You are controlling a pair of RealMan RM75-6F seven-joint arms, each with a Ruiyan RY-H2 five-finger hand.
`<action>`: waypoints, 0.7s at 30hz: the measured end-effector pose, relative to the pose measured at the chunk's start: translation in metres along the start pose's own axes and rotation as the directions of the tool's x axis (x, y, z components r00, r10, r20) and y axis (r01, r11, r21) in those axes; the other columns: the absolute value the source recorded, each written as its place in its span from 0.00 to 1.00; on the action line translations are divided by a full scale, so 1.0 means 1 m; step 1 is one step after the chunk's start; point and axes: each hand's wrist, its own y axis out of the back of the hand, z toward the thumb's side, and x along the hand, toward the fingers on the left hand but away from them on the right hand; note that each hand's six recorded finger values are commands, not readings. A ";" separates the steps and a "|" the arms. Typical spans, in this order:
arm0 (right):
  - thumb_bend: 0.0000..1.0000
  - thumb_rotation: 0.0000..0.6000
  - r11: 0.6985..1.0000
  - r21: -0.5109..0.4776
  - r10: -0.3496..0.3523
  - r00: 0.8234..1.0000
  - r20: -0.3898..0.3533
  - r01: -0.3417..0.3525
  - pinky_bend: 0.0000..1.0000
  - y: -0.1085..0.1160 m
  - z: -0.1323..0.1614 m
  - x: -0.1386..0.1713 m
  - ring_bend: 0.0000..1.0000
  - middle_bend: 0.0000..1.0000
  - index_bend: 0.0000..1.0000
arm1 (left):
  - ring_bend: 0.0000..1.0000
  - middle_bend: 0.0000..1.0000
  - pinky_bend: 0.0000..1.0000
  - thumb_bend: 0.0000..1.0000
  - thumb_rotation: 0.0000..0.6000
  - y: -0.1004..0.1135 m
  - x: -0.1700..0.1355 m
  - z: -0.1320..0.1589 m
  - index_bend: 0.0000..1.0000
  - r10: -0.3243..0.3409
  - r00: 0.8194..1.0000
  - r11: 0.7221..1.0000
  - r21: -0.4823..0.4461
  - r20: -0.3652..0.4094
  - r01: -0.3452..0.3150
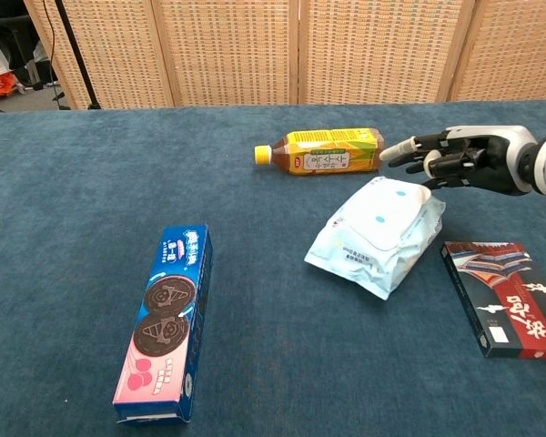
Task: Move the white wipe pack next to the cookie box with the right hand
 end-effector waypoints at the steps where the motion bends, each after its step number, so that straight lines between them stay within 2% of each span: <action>1: 1.00 1.00 1.000 0.002 0.008 1.000 -0.004 -0.008 0.19 -0.005 0.003 0.000 0.00 0.12 0.20 | 0.00 0.00 0.00 0.00 1.00 0.000 0.000 0.000 0.00 0.001 1.000 1.000 -0.001 -0.001 -0.001; 12: 1.00 1.00 0.989 0.099 0.117 0.992 -0.036 -0.113 0.19 -0.034 0.024 0.004 0.00 0.12 0.20 | 0.00 0.00 0.00 0.00 1.00 0.000 0.000 -0.001 0.00 0.001 1.000 1.000 -0.001 0.001 -0.001; 21: 1.00 1.00 0.964 0.178 0.209 0.976 -0.052 -0.197 0.19 -0.057 0.032 0.014 0.03 0.12 0.20 | 0.00 0.00 0.00 0.00 1.00 -0.001 0.000 0.000 0.00 -0.001 1.000 1.000 0.004 0.001 0.001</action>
